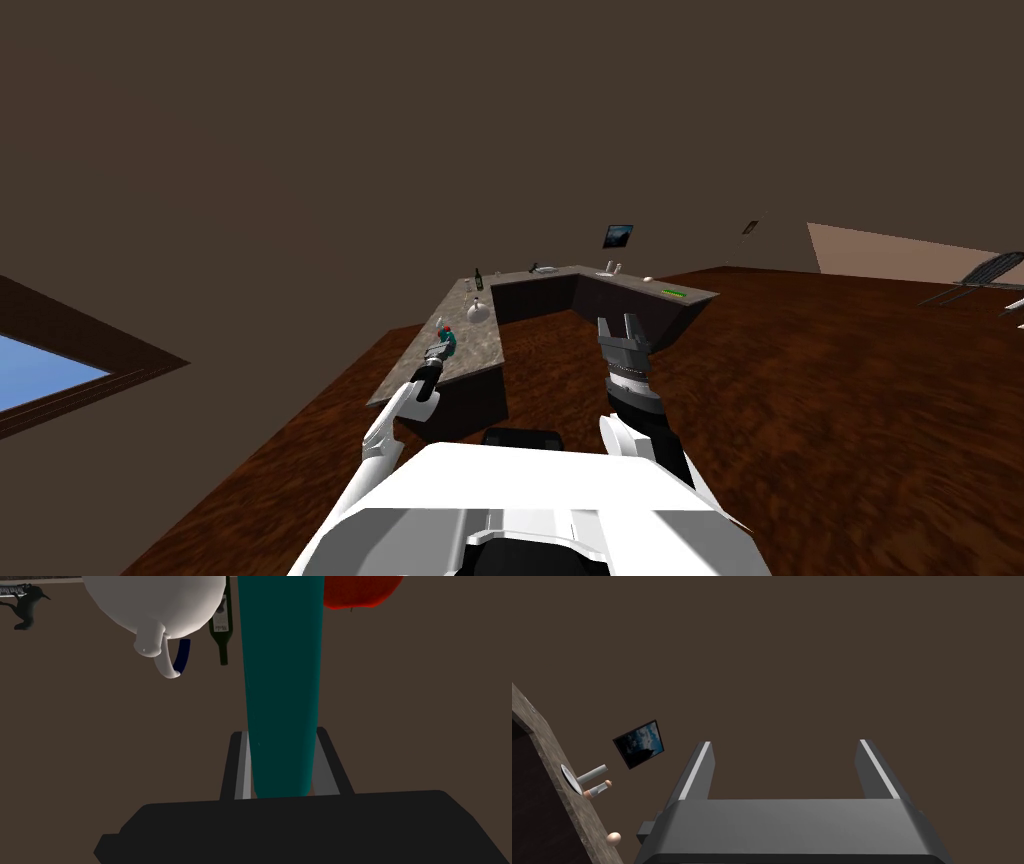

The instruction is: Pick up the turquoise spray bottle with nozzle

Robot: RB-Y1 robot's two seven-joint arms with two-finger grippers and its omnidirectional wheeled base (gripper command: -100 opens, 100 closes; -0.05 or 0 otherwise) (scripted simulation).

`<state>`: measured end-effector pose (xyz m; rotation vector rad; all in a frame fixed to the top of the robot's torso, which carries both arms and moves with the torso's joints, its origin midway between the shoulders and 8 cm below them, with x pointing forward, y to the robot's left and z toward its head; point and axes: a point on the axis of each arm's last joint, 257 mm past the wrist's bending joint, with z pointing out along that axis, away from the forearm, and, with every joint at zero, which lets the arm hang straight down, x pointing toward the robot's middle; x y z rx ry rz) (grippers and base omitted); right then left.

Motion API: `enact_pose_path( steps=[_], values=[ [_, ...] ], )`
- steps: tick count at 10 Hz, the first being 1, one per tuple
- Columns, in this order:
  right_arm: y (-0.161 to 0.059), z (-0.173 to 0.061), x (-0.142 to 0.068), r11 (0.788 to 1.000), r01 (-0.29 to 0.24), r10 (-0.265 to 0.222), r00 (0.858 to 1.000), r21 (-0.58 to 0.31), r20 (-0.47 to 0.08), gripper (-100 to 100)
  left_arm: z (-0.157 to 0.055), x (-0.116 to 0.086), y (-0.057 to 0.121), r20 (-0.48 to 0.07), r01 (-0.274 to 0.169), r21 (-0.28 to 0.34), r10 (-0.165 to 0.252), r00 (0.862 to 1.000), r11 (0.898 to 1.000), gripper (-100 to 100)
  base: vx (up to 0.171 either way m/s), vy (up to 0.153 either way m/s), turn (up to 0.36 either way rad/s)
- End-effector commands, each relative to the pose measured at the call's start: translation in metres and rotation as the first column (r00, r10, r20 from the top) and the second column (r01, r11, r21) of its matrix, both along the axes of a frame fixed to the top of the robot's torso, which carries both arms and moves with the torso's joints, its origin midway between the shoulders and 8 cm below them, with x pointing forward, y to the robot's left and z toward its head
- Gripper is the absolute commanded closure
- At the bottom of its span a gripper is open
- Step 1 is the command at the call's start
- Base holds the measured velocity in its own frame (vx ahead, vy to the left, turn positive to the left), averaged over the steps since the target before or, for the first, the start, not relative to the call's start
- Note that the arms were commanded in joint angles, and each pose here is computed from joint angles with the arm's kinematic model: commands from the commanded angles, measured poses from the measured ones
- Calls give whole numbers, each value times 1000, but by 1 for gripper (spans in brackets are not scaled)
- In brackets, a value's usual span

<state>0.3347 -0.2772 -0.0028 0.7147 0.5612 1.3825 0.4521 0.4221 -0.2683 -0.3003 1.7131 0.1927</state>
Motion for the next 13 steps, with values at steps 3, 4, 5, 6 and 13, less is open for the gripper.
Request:
enact_pose_path(
  steps=[3, 4, 5, 6, 13],
  values=[
    [0, 0, 0, 1000, 0, 0, 1000, 0, 0, 0, 2, -13, 33, -1, 19, 11, -19, 1000, 1000, 100, 56, -116, 64],
    [0, 0, 0, 1000, 0, 0, 1000, 0, 0, 0, 0, -24, 45, 2, 26, -12, -26, 1000, 1000, 100, 61, -124, 79],
    [0, 0, 0, 1000, 0, 0, 1000, 0, 0, 0, 5, -23, 50, -1, 33, 10, -33, 999, 999, 100, 51, -111, 57],
    [0, 0, 0, 1000, 0, 0, 1000, 0, 0, 0, 5, -33, 63, 1, 42, -8, -42, 999, 999, 100, 73, -136, 61],
    [0, 0, 0, 1000, 0, 0, 1000, 0, 0, 0, 18, -50, 92, -1, 77, -3, -77, 997, 997, 0, 42, -99, 43]
  ],
)
